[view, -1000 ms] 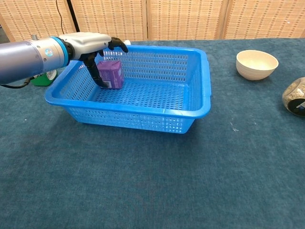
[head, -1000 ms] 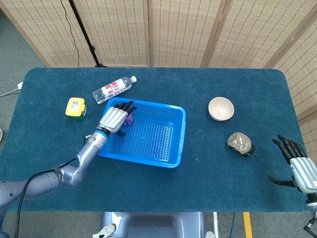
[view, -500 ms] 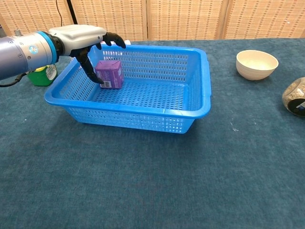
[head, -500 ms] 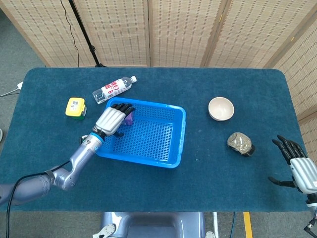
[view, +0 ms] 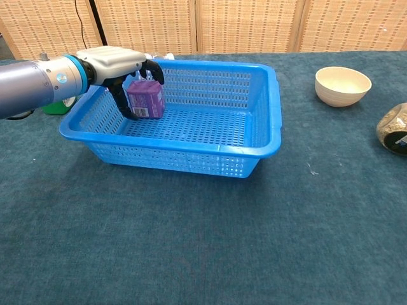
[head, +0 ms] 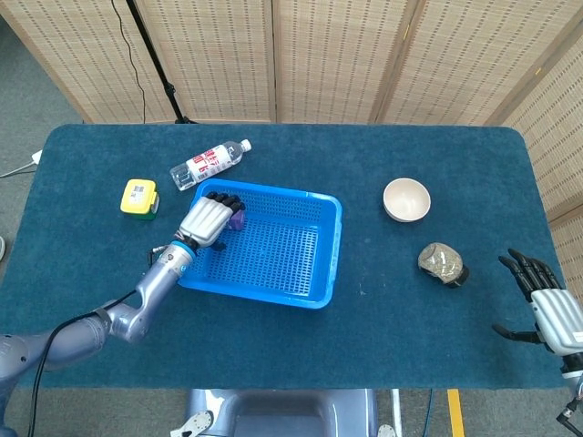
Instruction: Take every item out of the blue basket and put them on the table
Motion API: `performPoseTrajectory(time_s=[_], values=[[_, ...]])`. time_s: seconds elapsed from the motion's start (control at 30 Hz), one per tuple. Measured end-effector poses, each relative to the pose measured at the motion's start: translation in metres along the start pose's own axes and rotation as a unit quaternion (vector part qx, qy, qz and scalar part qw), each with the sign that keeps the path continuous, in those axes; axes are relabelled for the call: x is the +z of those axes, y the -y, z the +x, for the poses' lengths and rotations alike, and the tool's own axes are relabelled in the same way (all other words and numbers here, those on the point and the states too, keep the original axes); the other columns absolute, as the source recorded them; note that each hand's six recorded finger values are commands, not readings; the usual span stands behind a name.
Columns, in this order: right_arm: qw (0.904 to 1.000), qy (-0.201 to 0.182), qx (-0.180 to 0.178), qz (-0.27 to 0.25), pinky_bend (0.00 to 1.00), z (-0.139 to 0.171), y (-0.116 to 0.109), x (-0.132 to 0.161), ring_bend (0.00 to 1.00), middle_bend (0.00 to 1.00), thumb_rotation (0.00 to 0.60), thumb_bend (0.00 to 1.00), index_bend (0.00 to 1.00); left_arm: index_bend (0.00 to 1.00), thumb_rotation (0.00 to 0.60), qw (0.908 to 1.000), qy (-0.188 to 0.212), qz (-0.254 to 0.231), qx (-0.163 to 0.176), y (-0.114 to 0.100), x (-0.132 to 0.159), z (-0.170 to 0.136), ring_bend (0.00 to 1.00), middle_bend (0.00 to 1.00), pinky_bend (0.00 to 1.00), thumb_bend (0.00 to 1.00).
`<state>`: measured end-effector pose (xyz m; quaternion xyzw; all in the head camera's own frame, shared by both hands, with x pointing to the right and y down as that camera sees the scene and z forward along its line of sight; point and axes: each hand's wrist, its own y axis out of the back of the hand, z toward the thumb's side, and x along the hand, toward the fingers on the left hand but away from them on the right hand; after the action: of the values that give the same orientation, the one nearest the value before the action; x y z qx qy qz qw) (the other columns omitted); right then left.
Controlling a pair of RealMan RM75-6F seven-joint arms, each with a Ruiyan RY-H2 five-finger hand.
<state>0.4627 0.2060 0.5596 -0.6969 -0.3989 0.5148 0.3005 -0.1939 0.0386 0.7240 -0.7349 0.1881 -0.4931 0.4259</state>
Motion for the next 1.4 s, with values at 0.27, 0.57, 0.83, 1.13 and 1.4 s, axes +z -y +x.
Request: performPoseTrajectory(time_s=[0.27, 0.57, 0.83, 1.13, 1.4], values=[[1.0, 0.004, 0.0, 0.0, 0.05, -0.001, 0.0, -0.002, 0.01, 0.02, 0.6, 0.0, 0.0, 0.29, 0.6, 1.0, -0.004, 0.0, -0.008, 0.008, 0.007, 0.012, 0.24, 0.24, 0.29, 0.08], [1.0, 0.005, 0.001, -0.001, 0.05, -0.002, 0.0, -0.003, 0.02, 0.02, 0.6, 0.0, 0.0, 0.48, 0.6, 0.9999, 0.002, -0.014, -0.006, 0.012, 0.016, 0.014, 0.42, 0.43, 0.45, 0.13], [1.0, 0.003, 0.003, -0.001, 0.06, -0.001, 0.001, -0.002, 0.03, 0.02, 0.6, 0.0, 0.0, 0.64, 0.6, 0.9994, -0.006, -0.001, 0.034, 0.01, 0.022, 0.019, 0.54, 0.56, 0.57, 0.36], [1.0, 0.001, 0.003, -0.006, 0.06, -0.001, 0.0, -0.001, 0.03, 0.02, 0.6, 0.0, 0.0, 0.68, 0.6, 0.9964, 0.004, 0.004, 0.085, -0.01, 0.025, 0.011, 0.59, 0.59, 0.62, 0.54], [1.0, -0.005, 0.001, -0.008, 0.06, 0.001, -0.001, 0.002, 0.03, 0.02, 0.6, 0.0, 0.0, 0.68, 0.6, 0.9921, 0.014, -0.023, 0.122, -0.043, 0.02, -0.008, 0.59, 0.59, 0.62, 0.54]])
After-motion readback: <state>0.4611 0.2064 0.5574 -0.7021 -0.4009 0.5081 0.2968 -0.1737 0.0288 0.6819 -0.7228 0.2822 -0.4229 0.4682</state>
